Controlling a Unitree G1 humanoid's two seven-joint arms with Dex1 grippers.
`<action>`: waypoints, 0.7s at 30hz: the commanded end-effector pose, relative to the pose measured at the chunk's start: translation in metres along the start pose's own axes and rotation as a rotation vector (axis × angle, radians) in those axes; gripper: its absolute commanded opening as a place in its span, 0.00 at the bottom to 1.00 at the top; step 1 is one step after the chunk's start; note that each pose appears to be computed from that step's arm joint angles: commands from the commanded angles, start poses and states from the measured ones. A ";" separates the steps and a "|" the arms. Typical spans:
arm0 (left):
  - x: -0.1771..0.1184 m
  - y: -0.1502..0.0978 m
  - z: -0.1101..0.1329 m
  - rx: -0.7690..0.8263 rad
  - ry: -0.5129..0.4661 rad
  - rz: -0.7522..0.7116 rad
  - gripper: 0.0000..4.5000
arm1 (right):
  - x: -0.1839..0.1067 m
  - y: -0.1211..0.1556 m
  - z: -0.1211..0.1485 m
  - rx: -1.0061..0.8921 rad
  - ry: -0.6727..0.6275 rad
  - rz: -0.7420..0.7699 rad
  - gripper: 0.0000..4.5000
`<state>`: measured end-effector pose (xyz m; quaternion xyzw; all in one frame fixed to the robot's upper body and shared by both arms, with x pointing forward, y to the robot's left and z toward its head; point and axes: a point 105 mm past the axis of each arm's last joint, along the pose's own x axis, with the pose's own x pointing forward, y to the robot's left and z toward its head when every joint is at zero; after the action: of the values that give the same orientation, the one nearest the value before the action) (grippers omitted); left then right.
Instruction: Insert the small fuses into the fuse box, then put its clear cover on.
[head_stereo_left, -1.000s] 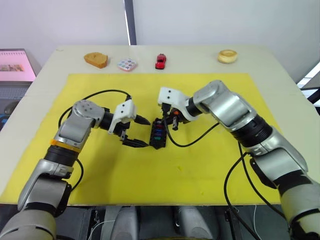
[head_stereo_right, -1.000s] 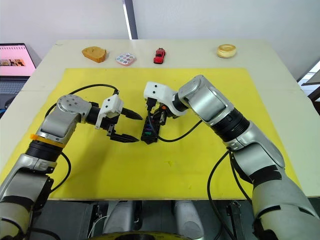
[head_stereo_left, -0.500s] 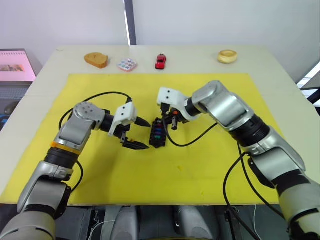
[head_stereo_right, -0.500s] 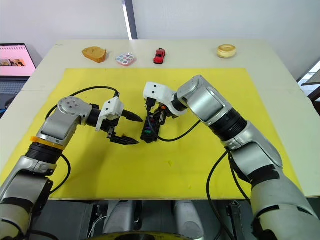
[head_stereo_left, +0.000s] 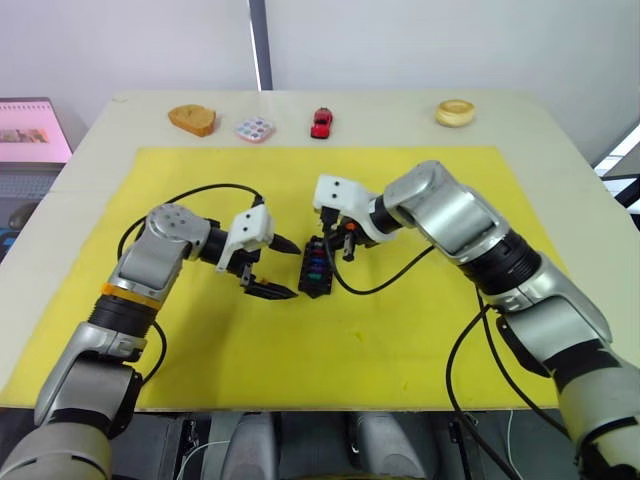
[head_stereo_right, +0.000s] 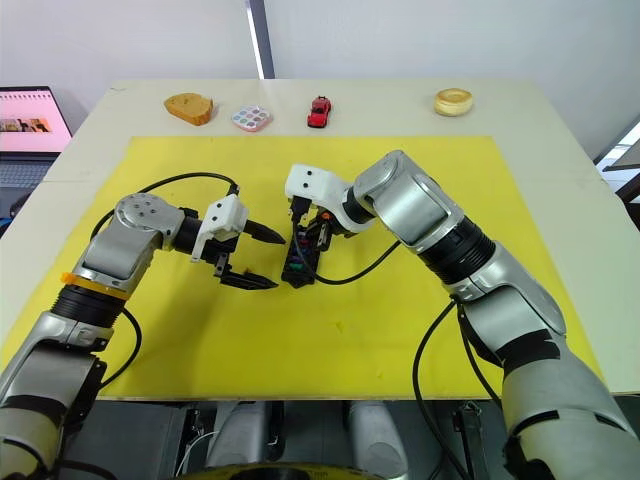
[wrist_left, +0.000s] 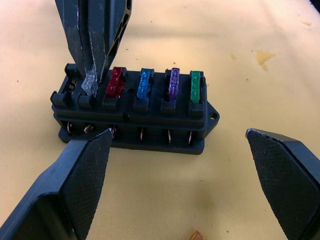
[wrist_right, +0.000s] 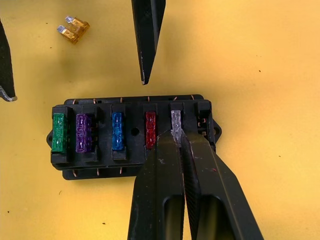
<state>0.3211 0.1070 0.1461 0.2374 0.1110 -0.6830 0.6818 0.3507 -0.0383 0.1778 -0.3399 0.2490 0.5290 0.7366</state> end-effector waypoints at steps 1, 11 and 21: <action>-0.004 0.001 0.005 0.033 0.004 0.007 1.00 | -0.005 0.000 0.006 -0.033 -0.013 -0.023 0.00; -0.004 0.001 0.005 0.031 0.002 0.013 1.00 | -0.009 0.001 0.009 -0.047 -0.024 -0.028 0.29; -0.005 0.003 0.005 0.031 0.003 0.020 1.00 | -0.028 0.000 0.025 -0.073 -0.077 -0.039 0.29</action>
<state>0.3216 0.1074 0.1456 0.2393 0.1124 -0.6814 0.6825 0.3447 -0.0402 0.1876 -0.3453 0.2359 0.5318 0.7364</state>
